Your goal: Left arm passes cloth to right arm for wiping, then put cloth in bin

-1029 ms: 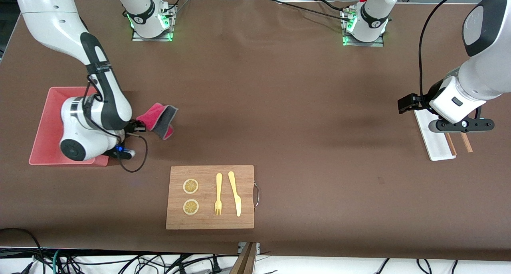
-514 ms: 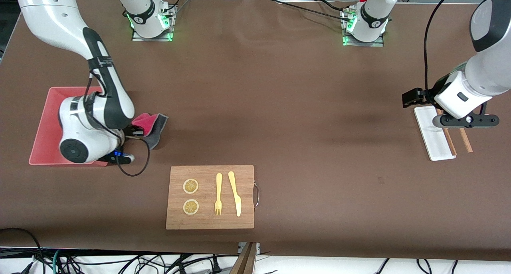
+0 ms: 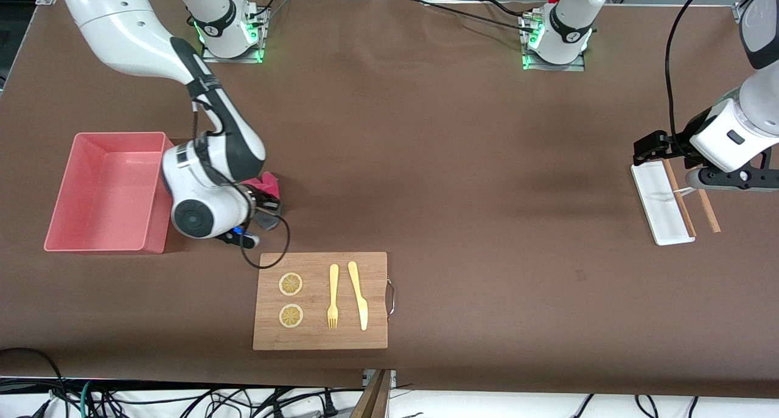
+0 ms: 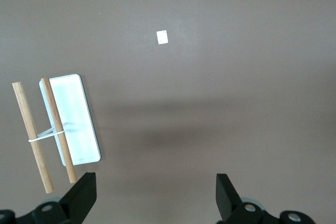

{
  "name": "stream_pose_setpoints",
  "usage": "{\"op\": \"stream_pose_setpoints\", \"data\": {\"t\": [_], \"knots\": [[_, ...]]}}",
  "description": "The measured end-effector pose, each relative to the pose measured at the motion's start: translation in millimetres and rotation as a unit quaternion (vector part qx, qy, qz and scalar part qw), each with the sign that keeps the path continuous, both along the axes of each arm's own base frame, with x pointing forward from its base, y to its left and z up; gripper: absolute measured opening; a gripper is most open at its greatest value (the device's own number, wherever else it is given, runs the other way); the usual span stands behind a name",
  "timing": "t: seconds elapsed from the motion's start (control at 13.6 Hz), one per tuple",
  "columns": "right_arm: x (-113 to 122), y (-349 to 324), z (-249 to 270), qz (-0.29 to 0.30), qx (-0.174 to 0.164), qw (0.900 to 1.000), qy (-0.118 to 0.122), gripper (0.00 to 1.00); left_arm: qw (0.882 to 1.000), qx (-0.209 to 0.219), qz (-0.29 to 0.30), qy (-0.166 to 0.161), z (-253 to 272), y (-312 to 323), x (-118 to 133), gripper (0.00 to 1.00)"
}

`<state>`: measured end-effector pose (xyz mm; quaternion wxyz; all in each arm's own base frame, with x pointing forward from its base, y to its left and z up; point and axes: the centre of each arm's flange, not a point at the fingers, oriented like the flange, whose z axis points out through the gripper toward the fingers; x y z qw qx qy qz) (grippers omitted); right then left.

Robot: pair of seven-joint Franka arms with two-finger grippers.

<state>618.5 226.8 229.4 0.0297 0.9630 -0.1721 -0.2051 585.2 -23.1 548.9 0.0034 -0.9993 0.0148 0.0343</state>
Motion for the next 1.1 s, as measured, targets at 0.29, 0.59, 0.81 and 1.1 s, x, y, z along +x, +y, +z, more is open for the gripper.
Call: {"op": "stream_pose_setpoints", "data": {"t": [0.29,0.59,0.81,1.1], "knots": [[-19,73,-1,-0.05,0.006,0.998,-0.022,0.02,1.0,0.001,-0.002,-0.007,0,-2,-11,1.0],[-26,106,11,-0.12,0.047,0.992,-0.015,0.02,1.0,0.001,-0.003,-0.006,-2,-2,-12,1.0],[-20,98,12,-0.148,0.065,0.987,-0.001,0.02,1.0,0.001,-0.003,-0.002,-7,-2,-12,1.0],[-12,49,-9,-0.103,0.066,0.992,0.018,0.02,1.0,0.001,-0.003,-0.001,-8,-2,-12,1.0]]}}
